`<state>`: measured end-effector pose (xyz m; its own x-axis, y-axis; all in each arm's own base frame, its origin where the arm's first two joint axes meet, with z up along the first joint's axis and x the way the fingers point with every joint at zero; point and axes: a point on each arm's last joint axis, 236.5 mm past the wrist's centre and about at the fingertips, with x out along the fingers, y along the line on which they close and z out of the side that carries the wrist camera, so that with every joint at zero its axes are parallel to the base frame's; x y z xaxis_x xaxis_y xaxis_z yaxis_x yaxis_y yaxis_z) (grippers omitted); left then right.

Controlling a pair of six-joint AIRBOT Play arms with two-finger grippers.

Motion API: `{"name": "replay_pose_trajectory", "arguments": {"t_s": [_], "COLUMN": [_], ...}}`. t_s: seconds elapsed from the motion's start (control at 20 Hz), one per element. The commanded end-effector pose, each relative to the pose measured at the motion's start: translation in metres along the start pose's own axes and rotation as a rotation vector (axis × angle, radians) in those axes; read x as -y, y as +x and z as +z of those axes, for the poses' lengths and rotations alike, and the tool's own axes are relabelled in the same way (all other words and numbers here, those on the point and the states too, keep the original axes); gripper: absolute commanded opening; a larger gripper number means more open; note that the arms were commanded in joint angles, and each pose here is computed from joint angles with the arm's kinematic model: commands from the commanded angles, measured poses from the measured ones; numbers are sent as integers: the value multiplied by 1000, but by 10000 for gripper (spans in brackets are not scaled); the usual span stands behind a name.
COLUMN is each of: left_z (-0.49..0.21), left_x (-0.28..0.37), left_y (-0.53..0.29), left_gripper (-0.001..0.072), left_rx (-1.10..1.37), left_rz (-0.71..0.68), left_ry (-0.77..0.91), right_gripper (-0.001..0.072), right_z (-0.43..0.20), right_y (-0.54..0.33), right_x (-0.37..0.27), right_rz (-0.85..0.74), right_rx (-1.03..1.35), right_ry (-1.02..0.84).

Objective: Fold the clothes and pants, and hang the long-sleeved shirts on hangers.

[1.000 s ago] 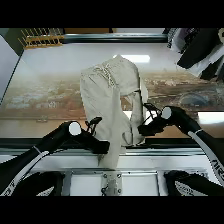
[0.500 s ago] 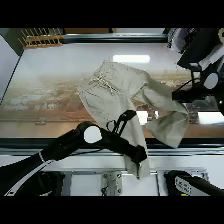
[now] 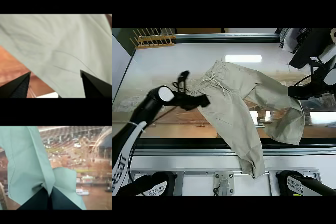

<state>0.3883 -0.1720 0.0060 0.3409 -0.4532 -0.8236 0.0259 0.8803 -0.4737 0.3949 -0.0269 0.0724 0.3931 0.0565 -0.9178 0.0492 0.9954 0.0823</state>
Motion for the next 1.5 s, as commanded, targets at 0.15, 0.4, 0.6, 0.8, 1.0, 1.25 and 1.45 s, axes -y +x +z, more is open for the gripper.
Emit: {"name": "replay_pose_trajectory", "arguments": {"t_s": [0.15, 0.4, 0.6, 0.8, 1.0, 1.25, 1.45], "left_z": [40, 44, 60, 67, 60, -46, -186], "left_x": [-142, -118, -91, -78, -81, -95, -57], "left_y": [44, 88, 109, 120, 101, -3, -67], "left_gripper": [672, 672, 672, 319, 8, 8, 8], "left_rx": [49, -36, -67, -100, -130, -251, -449], "left_rz": [42, 3, -2, -11, -18, 100, 18], "left_ry": [-405, -341, -231, -216, -192, -3, 42], "right_gripper": [7, 7, 7, 7, 7, 7, 7], "right_z": [-1, -2, -3, -3, -3, -6, -8], "right_y": [3, 3, 4, 4, 4, 2, 3], "right_x": [-10, -16, -24, -31, -30, -31, -42], "right_rz": [46, 57, 66, 85, 81, 87, 111], "right_rx": [-11, -18, -20, -19, -19, -32, -38], "right_ry": [24, 17, -1, -2, -3, -3, -14]}}
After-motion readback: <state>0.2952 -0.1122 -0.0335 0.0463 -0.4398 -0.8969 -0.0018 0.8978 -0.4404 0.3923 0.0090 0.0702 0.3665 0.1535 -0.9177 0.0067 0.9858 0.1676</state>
